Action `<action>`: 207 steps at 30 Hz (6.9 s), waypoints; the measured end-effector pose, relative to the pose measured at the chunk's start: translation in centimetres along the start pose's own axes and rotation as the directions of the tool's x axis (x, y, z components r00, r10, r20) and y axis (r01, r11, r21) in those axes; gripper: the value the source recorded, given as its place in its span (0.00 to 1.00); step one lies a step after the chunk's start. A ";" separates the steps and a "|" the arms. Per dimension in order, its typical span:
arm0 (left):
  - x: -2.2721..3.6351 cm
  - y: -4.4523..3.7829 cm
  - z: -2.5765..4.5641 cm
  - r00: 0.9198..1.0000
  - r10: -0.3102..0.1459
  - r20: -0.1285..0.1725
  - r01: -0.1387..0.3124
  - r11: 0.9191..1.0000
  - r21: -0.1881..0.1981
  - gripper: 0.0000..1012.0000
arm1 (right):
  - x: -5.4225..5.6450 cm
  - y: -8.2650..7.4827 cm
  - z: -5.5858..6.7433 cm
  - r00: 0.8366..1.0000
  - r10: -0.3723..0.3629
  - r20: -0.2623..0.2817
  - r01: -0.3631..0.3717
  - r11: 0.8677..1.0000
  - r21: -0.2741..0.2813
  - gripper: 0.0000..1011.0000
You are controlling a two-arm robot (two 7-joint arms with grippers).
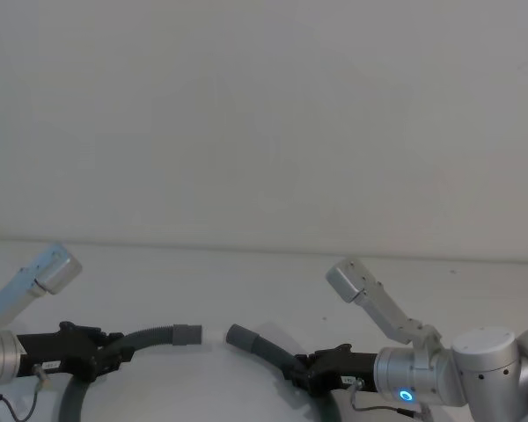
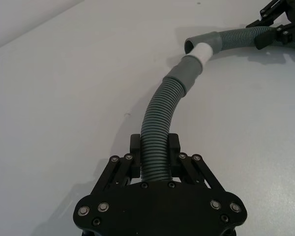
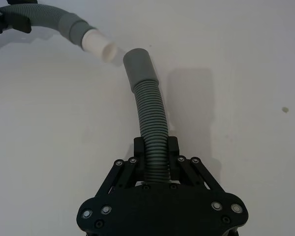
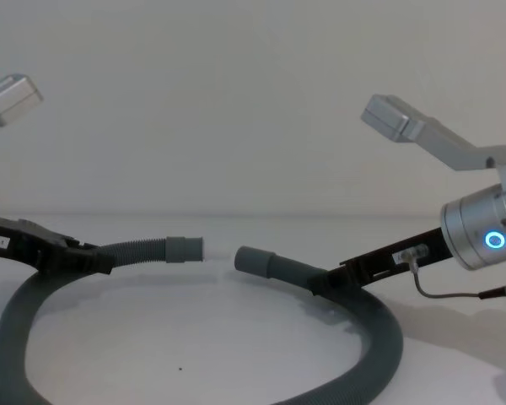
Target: Use both hands to pick up one end of the pipe from the table, align the ends, and insert them.
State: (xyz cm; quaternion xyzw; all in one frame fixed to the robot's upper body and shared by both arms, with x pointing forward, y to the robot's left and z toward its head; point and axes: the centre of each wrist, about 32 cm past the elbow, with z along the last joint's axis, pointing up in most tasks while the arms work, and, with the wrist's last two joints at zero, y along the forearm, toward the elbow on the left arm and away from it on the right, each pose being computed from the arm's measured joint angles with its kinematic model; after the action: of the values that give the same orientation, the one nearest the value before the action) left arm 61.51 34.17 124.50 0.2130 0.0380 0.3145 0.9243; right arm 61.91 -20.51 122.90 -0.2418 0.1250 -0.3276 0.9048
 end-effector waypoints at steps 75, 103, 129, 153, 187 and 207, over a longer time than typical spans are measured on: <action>0.80 1.49 -0.33 0.999 -0.039 0.012 0.038 0.998 0.052 0.29 | 1.9 -1.9 -1.9 0.973 0.212 0.086 -0.215 0.976 0.024 0.24; 1.15 1.61 -0.26 0.993 -0.118 0.011 0.117 0.992 0.045 0.29 | 1.8 -1.2 -1.6 0.973 0.218 0.079 -0.220 0.975 0.023 0.24; 1.45 1.86 -0.24 0.989 -0.145 0.014 0.144 0.989 0.044 0.29 | 2.0 -1.1 -1.5 0.967 0.239 0.085 -0.242 0.970 0.022 0.24; 1.47 2.40 -0.16 0.985 -0.171 0.023 0.169 0.983 0.077 0.29 | 2.9 -1.6 -1.7 0.950 0.284 0.131 -0.291 0.956 0.036 0.24; 1.83 2.74 0.12 0.982 -0.185 0.028 0.181 0.977 0.110 0.29 | 3.6 -2.3 -2.2 0.925 0.335 0.178 -0.343 0.939 0.014 0.24; 1.85 3.03 0.11 0.983 -0.178 0.031 0.174 0.979 0.106 0.29 | 3.9 -2.4 -2.4 0.923 0.341 0.180 -0.346 0.938 0.001 0.24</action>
State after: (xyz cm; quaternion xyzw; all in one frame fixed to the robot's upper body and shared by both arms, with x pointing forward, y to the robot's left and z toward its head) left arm 61.30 37.39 125.99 0.2624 0.0542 0.2246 0.9369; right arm 62.64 -25.52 121.86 -0.2294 0.0792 -0.1432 0.9595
